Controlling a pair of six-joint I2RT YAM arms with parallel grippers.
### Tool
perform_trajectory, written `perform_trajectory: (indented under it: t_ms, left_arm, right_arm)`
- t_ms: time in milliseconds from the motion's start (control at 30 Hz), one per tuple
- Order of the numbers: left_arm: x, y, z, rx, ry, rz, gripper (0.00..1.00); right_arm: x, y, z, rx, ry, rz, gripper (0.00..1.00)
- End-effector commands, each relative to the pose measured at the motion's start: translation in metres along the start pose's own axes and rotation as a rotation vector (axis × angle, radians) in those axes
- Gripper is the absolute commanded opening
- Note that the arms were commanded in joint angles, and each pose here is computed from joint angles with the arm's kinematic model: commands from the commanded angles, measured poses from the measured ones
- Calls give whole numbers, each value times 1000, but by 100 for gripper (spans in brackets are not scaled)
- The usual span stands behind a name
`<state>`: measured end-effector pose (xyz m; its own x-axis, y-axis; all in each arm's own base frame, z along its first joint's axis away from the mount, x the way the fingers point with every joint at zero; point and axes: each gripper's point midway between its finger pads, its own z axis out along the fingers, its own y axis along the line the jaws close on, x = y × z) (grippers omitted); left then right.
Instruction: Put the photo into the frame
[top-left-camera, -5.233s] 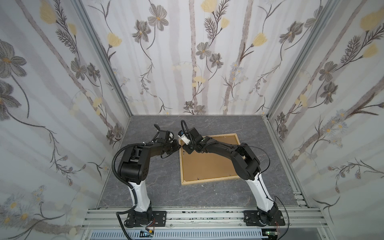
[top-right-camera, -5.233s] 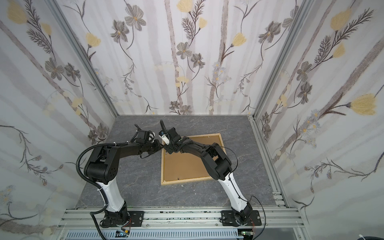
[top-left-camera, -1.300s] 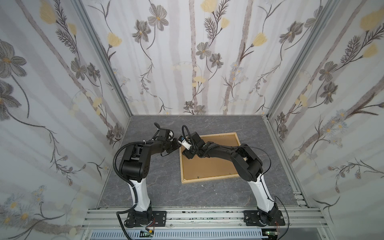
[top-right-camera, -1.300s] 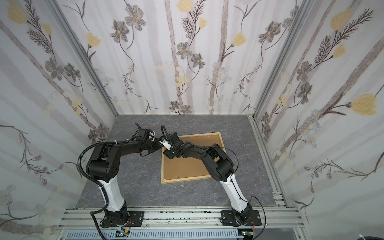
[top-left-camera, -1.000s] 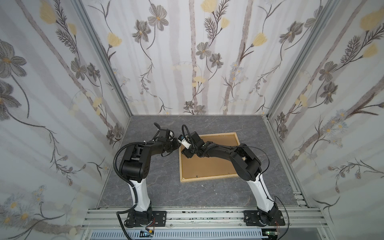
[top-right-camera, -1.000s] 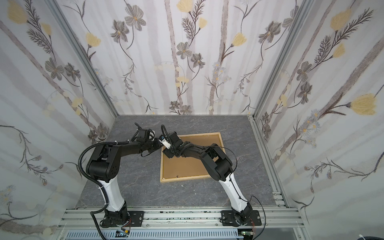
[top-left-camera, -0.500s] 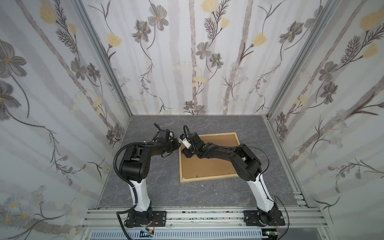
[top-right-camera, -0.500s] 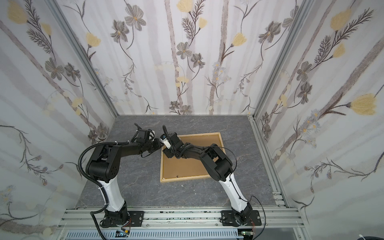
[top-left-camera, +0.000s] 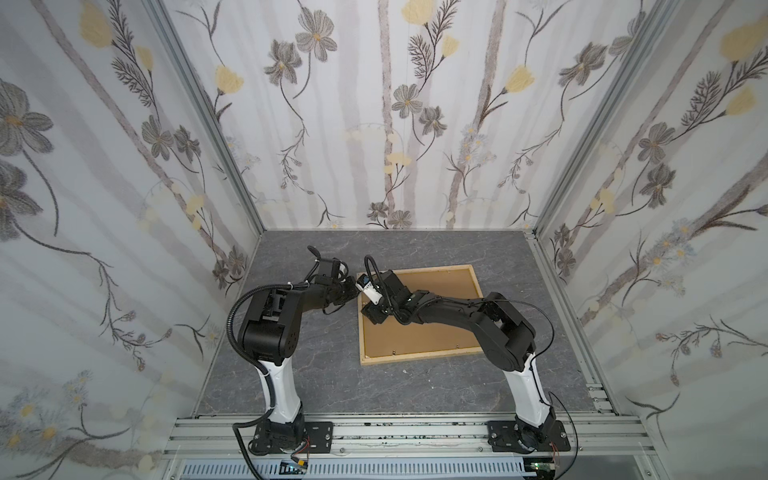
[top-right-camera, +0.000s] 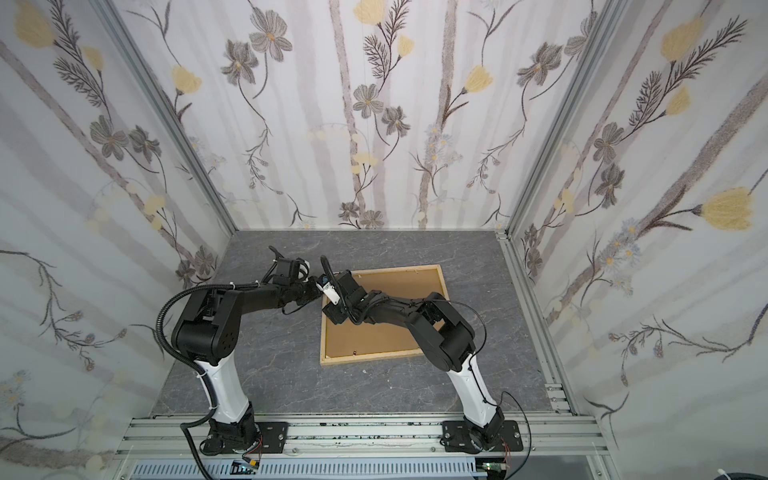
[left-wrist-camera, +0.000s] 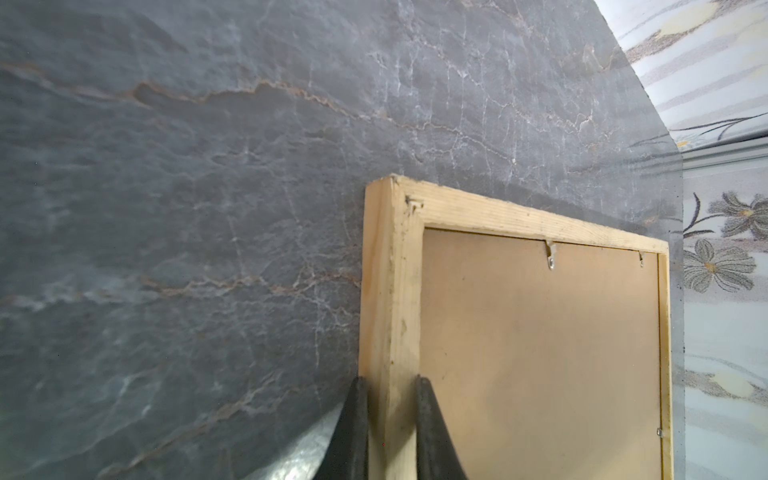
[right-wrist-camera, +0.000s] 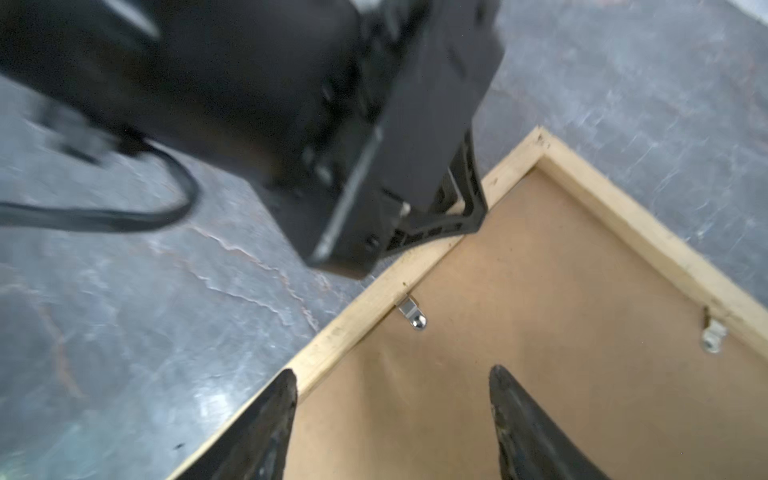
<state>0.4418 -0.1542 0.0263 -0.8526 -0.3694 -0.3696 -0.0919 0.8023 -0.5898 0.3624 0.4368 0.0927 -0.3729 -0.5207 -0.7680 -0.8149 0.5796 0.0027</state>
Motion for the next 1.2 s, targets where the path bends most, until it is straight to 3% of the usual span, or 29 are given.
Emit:
perform_trajectory:
  t_ms: [0, 167, 200, 367, 400, 533, 600, 767, 933, 1167]
  left_arm:
    - [36, 32, -2, -137, 135, -74, 5]
    - [26, 23, -8, -118, 112, -68, 21]
    - [23, 20, -10, -112, 105, -63, 24]
    - [0, 5, -21, -105, 49, -41, 39]
    - [-7, 0, -23, -102, 34, -33, 41]
    - [-41, -25, -31, -74, -25, 8, 48]
    - [-61, -43, -31, -59, -44, 44, 52]
    - [-90, -76, -12, -49, -43, 115, 56]
    - [-110, -102, 18, -3, -30, 143, 58]
    - [-111, -111, 62, -25, 37, 178, 59]
  right_arm:
    - [-18, -2, -23, -1, -46, 31, 77]
    - [-27, -30, -67, 131, -98, 136, 92]
    - [-26, -35, -79, 163, -116, 170, 100]
    - [7, -87, -135, 346, -183, 445, 100]
    - [14, -101, -151, 389, -211, 546, 100]
    - [58, -113, -176, 196, -193, 850, 100]
    - [70, -107, -189, 62, -212, 941, 100]
    - [133, -92, -213, 219, -135, 1009, 100]
    - [186, -51, -223, 280, -21, 1030, 98]
    - [249, -19, -227, 376, 149, 1060, 93]
